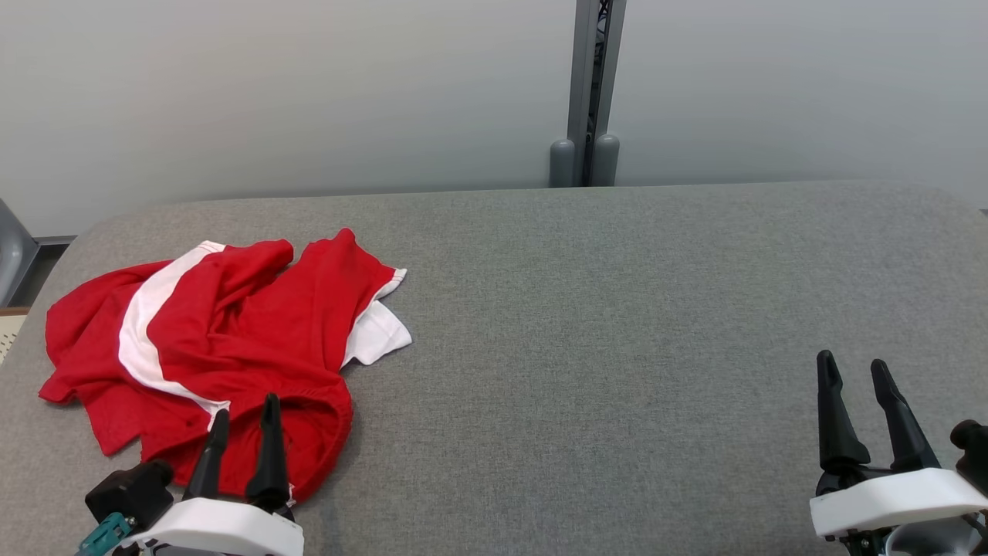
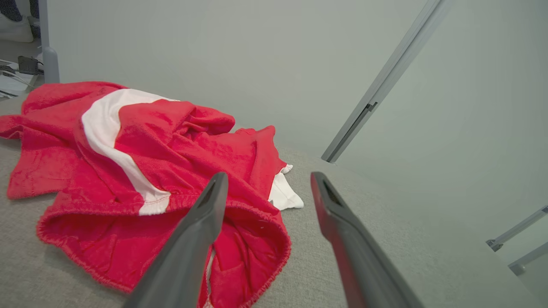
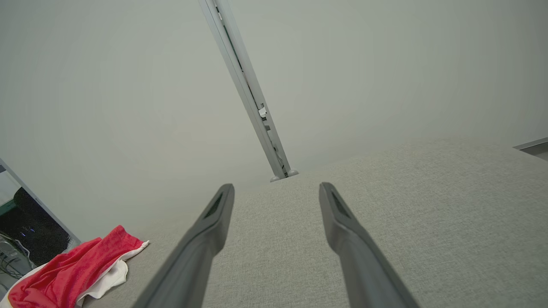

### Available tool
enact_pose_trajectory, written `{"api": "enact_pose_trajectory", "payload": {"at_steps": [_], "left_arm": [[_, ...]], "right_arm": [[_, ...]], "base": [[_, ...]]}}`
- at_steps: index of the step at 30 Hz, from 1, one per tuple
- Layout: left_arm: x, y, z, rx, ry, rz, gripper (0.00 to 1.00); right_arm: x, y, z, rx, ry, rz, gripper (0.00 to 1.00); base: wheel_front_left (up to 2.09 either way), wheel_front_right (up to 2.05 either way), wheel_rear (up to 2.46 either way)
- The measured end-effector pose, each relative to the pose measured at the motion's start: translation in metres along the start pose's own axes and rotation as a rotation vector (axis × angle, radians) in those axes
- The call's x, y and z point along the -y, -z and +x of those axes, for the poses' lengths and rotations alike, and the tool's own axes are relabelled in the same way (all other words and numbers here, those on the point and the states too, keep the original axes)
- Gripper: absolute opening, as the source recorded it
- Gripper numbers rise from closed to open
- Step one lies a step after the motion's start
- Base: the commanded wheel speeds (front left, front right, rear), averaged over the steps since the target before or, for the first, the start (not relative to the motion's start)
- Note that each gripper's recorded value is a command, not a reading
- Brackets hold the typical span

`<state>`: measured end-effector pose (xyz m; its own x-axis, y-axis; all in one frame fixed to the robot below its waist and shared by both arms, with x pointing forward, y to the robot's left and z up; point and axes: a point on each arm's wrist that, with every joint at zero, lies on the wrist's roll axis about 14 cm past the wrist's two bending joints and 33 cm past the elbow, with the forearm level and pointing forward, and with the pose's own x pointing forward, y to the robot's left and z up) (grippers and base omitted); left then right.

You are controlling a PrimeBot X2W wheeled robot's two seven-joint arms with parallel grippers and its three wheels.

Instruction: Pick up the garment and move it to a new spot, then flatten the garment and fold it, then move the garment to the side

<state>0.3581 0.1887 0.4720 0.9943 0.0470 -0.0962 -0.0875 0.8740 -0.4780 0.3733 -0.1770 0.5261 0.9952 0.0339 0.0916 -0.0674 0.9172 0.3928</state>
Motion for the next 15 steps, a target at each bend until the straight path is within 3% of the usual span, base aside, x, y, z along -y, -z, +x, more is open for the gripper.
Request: {"api": "enact_pose_trajectory", "payload": {"at_steps": [15], "left_arm": [[0.0051, -0.0028, 0.0004, 0.025, 0.030, 0.151, 1.00]], "right_arm": [[-0.0035, -0.0073, -0.0006, 0.032, -0.023, -0.149, 1.00]], "base": [[0.00, 0.00, 0.00]]}}
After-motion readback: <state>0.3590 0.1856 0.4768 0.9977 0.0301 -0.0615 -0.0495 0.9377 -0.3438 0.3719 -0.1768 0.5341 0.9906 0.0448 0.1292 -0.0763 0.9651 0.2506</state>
